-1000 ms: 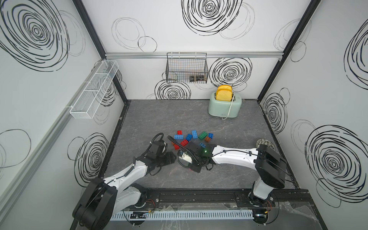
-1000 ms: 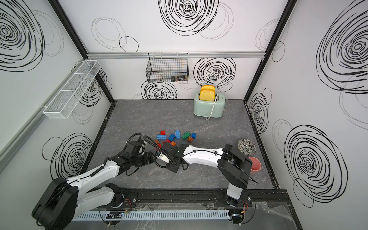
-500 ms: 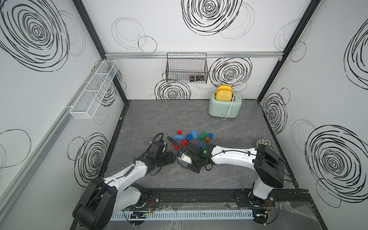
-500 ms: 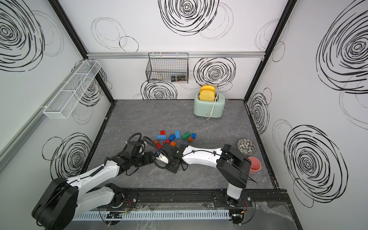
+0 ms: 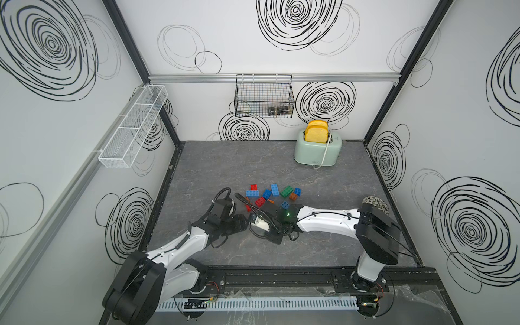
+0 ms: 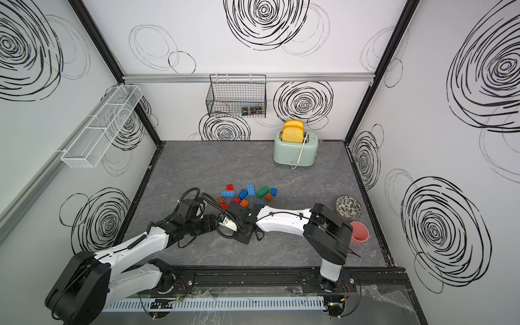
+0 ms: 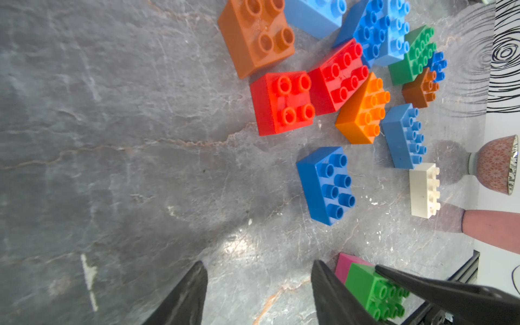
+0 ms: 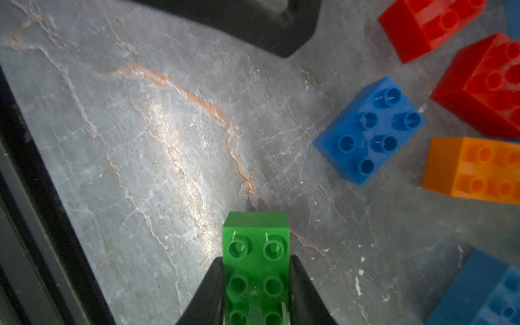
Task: Assemble a heart with lego
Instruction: Assemble the lego brick with the lego brick.
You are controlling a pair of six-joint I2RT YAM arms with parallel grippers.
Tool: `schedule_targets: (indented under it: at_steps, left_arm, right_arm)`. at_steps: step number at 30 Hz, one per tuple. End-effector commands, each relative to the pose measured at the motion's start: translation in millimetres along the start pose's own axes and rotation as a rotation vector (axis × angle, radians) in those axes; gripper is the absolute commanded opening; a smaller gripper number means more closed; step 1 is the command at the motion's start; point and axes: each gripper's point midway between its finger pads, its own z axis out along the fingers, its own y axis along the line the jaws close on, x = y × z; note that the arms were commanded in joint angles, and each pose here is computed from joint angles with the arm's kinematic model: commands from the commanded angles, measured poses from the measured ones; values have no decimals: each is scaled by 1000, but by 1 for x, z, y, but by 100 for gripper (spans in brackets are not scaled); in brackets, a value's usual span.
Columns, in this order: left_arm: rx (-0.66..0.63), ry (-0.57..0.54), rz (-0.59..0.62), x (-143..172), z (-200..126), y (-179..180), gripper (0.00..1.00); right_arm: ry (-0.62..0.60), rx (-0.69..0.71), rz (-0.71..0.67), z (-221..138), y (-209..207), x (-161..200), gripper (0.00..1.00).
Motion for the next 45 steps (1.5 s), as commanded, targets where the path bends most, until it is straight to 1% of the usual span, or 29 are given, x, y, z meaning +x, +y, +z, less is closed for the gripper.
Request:
schedule_targets:
  at_steps: [1,5,8,11,13,15,17,23,31,35,38,43,45]
  left_arm:
    - [22,-22,2,-7,-1,-5,64]
    - [24,-23,0,-7,-1,-5,64]
    - [33,-23,-3,-7,-1,-6,64]
    - [51,-17,-8,-6,-1,-9,64]
    - [60,-17,-12,-6,-1,-11,64]
    - [67,-19,-16,-7,-2,-12,64]
    - [72,-20,-18,-7,-2,-13,64]
    - [94,-29,-28,-10,-3,-17,64]
    - [139,-34,-44,-13,-5,-21,64]
    - [149,-30,-42,-12,-5,-22,64]
    - [156,-30,-45,-12,-6,-23,64]
    - [174,-40,-50,-15,-7,-27,64]
    - [173,-44,-53,-15,-8,-28,64]
  right_arm:
    - [180,-79,58,17,7,49,24]
    - [165,-142,119,15,8,51,25]
    - [183,-136,129,18,5,57,25]
    - [216,-74,110,26,0,65,25]
    - [230,20,78,30,-11,68,25]
    - [227,80,49,30,-17,67,25]
    - [194,86,33,26,-18,59,25]
    - [85,3,34,9,-11,29,30]
    - [7,-39,39,-11,-13,1,49]
    - [-15,-53,44,-19,-15,-5,54]
    - [-39,-61,84,-29,-25,-9,55]
    - [-139,-91,202,-53,-48,-25,55]
    - [-164,-99,241,-57,-54,-31,55]
